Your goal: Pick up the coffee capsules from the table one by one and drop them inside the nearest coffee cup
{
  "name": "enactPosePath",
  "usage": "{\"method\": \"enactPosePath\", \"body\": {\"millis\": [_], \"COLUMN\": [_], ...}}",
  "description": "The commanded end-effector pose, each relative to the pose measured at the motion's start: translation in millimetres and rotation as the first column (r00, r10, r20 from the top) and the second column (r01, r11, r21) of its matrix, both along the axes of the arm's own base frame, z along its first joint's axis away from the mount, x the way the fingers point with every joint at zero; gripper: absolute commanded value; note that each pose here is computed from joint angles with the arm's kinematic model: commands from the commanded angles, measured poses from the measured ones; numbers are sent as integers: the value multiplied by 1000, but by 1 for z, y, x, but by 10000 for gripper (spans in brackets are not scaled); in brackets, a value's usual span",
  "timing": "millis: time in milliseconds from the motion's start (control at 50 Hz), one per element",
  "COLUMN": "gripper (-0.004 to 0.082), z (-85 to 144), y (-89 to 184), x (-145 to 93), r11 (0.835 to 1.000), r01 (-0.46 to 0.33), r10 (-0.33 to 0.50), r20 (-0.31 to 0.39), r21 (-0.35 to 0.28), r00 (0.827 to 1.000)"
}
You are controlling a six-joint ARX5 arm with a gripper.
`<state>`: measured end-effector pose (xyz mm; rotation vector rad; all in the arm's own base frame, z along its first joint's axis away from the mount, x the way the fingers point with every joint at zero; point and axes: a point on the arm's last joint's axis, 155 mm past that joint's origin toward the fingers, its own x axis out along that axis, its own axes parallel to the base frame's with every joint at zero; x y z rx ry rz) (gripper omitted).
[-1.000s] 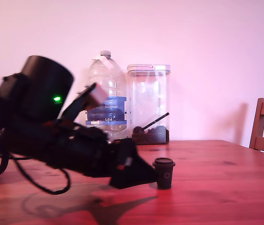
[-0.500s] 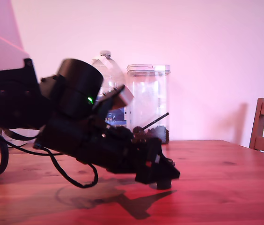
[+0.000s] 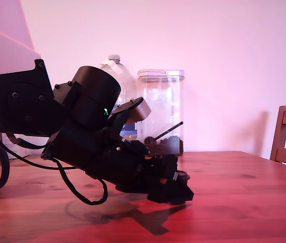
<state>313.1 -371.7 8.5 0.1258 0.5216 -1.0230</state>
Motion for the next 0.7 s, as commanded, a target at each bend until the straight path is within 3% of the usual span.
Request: {"method": "enactPosePath", "body": {"millis": [0,60,160,440,680], "gripper": [258,176,129,125,125], "z": [-10,-10,-10,7,33], "y": [1,1,1,-4,-1], "x": [-2,-2,-2,3,-1], "r11": [1000,1000,1000,1000,999], "r01": [-2,3,15,17,20], "r10": [2,-3,-15,-16,-15], "r20": [-13,-4,10,56,93], "r21": [17,21,27,-11,-50], "r00": [1000,1000,1000,998,996]}}
